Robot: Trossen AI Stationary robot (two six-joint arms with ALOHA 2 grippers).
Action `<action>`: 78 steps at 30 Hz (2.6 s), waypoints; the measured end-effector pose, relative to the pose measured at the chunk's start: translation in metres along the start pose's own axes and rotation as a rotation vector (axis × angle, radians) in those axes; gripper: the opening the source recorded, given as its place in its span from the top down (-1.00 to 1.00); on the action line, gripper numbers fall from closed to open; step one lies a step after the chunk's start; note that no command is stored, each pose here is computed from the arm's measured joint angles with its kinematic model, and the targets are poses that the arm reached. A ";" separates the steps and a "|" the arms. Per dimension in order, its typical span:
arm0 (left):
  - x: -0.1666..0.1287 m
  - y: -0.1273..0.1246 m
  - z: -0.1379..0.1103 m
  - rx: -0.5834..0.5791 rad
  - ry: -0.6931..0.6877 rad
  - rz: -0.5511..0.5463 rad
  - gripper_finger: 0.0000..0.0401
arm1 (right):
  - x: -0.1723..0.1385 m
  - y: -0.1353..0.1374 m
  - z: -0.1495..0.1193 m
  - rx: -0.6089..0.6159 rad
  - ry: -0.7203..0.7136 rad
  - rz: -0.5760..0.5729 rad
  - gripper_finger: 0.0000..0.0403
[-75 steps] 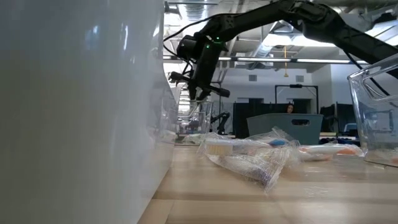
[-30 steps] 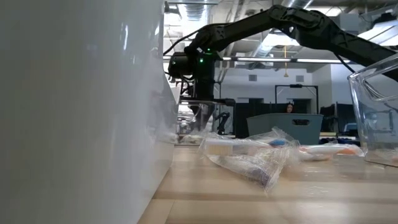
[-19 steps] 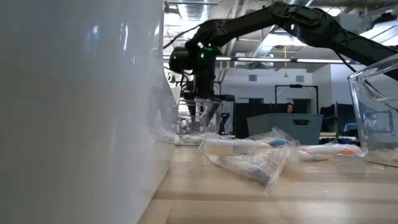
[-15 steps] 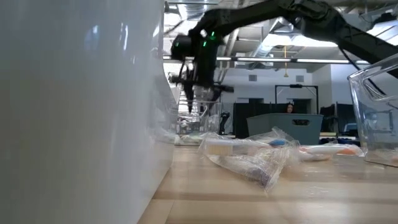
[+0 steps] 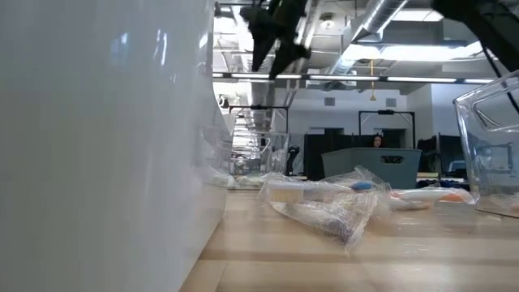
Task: Pick & Place Toothbrushes
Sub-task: Put the blue toothbrush into the white bin
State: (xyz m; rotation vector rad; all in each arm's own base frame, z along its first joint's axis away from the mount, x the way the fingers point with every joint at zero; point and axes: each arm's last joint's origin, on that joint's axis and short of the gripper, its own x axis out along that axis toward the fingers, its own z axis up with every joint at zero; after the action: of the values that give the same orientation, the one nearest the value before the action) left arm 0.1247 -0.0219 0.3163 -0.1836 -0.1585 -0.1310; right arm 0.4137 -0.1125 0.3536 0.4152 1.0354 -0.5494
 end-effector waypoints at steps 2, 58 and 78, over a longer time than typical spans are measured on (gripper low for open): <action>0.000 0.000 0.000 0.000 0.000 0.000 -0.09 | -0.018 0.008 -0.006 -0.023 -0.029 0.022 -0.16; 0.028 0.000 -0.010 0.023 0.013 0.002 -0.09 | -0.051 0.171 -0.222 -0.597 -0.103 -0.177 -0.16; 0.028 -0.001 -0.009 0.016 0.006 0.001 -0.09 | 0.029 0.080 -0.232 0.213 0.053 0.111 -0.16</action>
State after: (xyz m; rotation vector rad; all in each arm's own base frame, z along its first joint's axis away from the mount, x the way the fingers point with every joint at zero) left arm 0.1529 -0.0273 0.3121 -0.1672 -0.1530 -0.1289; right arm 0.3137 0.0756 0.2277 0.6748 1.0012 -0.5533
